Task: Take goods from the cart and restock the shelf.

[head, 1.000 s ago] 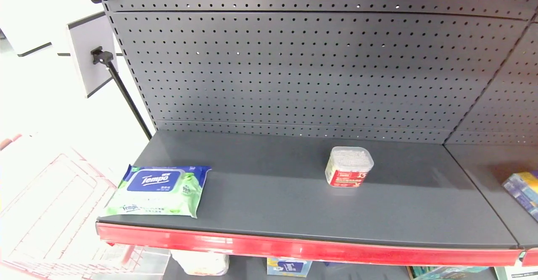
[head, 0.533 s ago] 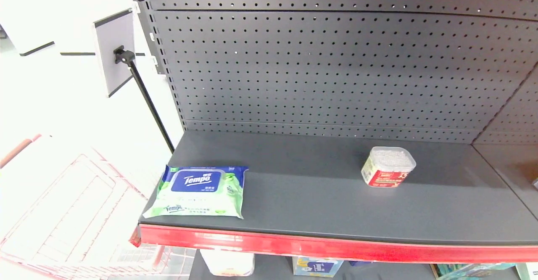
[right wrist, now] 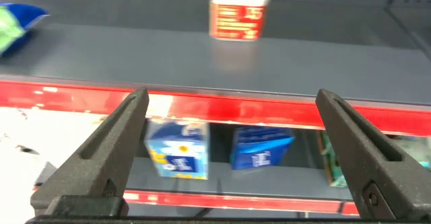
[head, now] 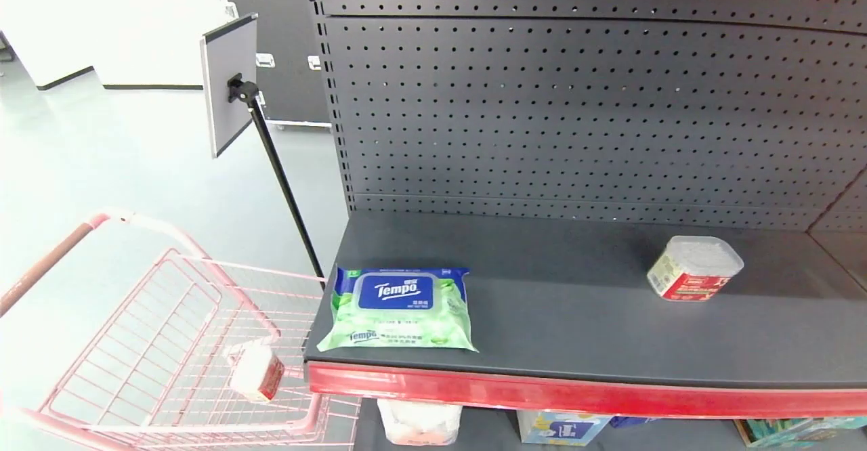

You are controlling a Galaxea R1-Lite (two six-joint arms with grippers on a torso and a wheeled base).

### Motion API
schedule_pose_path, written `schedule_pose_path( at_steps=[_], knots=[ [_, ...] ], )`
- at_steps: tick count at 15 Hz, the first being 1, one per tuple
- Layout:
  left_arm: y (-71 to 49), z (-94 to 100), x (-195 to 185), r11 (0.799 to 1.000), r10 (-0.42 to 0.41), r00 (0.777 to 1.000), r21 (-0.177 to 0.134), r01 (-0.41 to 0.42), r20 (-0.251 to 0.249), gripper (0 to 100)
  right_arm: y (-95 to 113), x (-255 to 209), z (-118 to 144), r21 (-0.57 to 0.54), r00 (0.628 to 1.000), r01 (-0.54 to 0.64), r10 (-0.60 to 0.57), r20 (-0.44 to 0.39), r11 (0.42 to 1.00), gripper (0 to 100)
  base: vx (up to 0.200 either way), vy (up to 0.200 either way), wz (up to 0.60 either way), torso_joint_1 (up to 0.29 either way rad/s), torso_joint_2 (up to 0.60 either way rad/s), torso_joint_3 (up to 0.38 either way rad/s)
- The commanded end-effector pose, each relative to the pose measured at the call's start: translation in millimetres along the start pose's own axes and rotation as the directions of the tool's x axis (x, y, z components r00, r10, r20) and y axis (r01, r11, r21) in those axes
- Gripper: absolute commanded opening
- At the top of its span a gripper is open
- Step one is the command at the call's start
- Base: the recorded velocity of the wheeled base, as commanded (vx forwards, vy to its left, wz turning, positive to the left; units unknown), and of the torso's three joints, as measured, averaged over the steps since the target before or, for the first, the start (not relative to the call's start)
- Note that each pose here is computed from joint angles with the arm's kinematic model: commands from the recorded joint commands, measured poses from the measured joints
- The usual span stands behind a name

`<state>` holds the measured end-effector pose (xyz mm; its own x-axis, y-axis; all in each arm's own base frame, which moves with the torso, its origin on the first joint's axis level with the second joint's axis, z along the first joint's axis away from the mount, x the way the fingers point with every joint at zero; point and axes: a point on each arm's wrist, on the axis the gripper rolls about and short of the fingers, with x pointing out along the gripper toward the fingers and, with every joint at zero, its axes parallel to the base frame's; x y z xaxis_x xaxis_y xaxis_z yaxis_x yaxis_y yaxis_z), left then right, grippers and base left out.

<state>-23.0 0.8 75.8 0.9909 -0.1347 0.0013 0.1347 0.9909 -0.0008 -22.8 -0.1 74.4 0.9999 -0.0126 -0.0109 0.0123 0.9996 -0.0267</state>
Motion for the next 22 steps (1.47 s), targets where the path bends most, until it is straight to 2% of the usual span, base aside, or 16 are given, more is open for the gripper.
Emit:
schedule_pose_path(
  at_steps=[1,17,22],
  knots=[
    [0.0,-0.1,0.1,1.0,0.0,1.0,-0.001,0.0,-0.001,100,0.0,0.0,0.0,-0.001,1.0,0.0,0.0,0.0,1.0,100,0.0,0.2,0.0,0.002,0.02,0.007],
    [0.0,-0.1,0.1,1.0,0.0,1.0,-0.001,0.0,-0.001,100,0.0,0.1,0.2,-0.001,1.0,0.0,0.0,0.0,1.0,100,0.0,0.2,0.0,0.002,0.01,0.004],
    [0.0,-0.1,0.1,1.0,0.0,1.0,0.001,0.0,-0.001,100,0.0,0.0,0.0,-0.001,1.0,0.0,0.0,0.0,1.0,100,0.0,0.0,0.0,0.0,0.0,0.0]
  ],
)
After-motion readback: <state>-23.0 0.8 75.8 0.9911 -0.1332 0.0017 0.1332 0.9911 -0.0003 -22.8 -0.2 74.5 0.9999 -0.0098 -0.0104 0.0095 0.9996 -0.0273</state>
